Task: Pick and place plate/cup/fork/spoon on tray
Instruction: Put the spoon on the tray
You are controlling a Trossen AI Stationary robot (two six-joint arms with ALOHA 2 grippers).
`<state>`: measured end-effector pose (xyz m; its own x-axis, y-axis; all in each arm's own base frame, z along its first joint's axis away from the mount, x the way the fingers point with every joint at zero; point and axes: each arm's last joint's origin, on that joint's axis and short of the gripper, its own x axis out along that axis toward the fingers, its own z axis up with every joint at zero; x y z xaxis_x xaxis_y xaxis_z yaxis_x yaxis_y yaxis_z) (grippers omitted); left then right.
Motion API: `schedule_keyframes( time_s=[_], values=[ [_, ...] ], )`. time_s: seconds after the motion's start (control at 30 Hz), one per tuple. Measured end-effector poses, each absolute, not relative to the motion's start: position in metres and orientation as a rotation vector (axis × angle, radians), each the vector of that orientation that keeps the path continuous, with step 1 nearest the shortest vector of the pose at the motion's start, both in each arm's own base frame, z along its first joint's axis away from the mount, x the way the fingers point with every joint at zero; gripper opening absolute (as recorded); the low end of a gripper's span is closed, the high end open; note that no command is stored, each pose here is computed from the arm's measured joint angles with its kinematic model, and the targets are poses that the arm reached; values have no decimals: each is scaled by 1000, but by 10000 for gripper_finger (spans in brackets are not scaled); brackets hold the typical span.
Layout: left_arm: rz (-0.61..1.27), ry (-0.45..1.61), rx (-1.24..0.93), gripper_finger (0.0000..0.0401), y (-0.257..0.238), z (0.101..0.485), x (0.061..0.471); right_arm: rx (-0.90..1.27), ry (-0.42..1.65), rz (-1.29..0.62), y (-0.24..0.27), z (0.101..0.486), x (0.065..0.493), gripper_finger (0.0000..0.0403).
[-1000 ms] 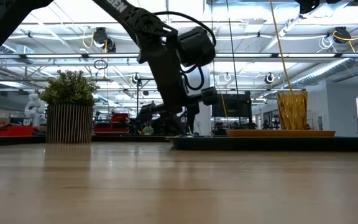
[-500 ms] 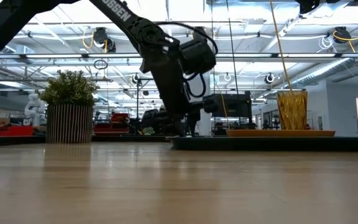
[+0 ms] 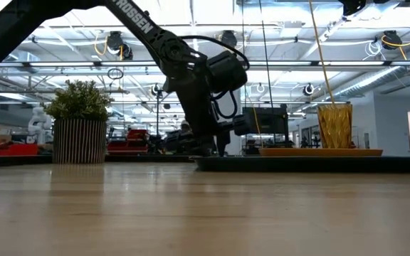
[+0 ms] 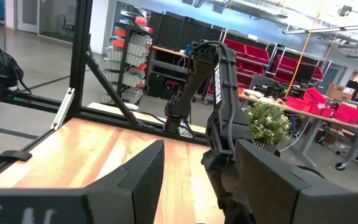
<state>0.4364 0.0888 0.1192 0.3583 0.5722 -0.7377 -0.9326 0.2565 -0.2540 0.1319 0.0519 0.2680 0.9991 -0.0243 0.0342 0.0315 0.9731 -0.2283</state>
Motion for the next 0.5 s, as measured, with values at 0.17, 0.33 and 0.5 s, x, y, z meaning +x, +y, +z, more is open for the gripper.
schedule_keyframes(
  time_s=[0.17, 0.33, 0.5],
  values=[
    [1072, 520, -765, 99, 90, 122, 441, -232, -31, -28, 52, 268, 132, 192],
    [1064, 503, -771, 99, 90, 123, 442, -233, -31, -28, 52, 268, 132, 192],
    [1067, 514, -755, 99, 91, 123, 442, -233, -31, -29, 52, 268, 132, 192]
  ],
)
